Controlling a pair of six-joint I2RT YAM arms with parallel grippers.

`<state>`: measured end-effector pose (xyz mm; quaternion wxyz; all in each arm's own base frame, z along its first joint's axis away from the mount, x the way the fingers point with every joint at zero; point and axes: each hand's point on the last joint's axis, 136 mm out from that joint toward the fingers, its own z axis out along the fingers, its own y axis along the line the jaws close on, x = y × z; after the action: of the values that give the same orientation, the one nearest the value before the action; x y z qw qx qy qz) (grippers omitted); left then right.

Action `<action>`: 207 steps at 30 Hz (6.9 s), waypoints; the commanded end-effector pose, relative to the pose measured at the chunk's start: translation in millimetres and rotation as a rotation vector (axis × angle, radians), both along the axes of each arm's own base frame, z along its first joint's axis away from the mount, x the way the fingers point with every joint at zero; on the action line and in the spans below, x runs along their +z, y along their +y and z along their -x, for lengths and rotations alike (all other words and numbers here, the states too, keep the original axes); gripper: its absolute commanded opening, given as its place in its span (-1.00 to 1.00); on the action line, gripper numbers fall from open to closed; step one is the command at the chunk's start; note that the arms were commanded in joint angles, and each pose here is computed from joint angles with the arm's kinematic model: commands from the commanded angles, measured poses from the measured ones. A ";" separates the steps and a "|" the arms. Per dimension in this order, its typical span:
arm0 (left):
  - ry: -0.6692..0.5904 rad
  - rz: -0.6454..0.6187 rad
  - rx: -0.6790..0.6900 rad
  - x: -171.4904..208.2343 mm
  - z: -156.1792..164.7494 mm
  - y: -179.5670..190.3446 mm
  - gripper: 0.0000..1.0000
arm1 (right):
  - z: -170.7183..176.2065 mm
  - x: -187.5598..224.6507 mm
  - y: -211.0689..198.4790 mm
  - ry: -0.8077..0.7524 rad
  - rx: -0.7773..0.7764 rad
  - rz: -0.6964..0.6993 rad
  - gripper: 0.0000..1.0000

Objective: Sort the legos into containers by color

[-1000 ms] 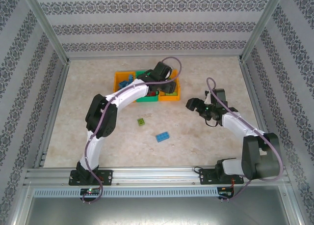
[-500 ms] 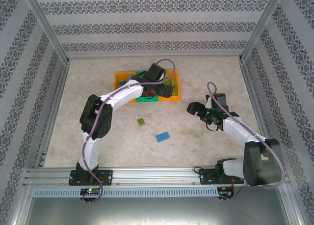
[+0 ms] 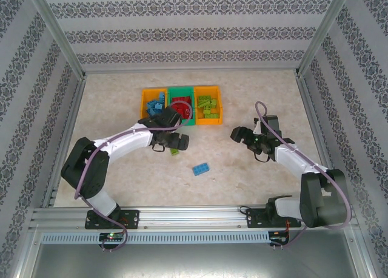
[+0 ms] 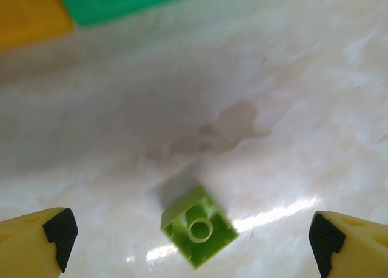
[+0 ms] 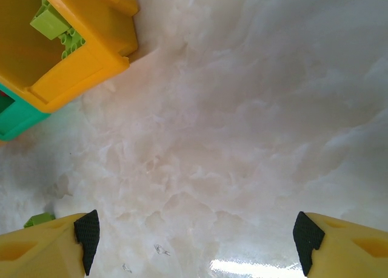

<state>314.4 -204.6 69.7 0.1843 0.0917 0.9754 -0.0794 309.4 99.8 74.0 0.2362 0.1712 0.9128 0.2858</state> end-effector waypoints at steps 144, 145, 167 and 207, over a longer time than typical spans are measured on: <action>-0.193 0.167 0.535 63.0 -26.8 151.7 0.99 | 47.8 -17.9 268.1 -0.144 0.656 0.454 -0.07; -0.186 0.162 0.548 59.7 -22.7 156.5 0.99 | 43.7 -15.6 274.3 -0.148 0.664 0.438 -0.07; -0.142 0.106 0.649 18.5 21.0 191.0 0.99 | -135.8 75.2 355.7 -0.235 0.473 -0.109 -0.06; -0.410 -0.145 0.681 43.2 4.6 240.9 0.99 | -53.3 135.9 47.3 -0.632 0.231 0.600 0.96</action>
<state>298.5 21.6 97.9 0.3331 -0.2125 0.9174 0.0471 360.4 212.5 236.0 0.4604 -0.0814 0.8522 0.2349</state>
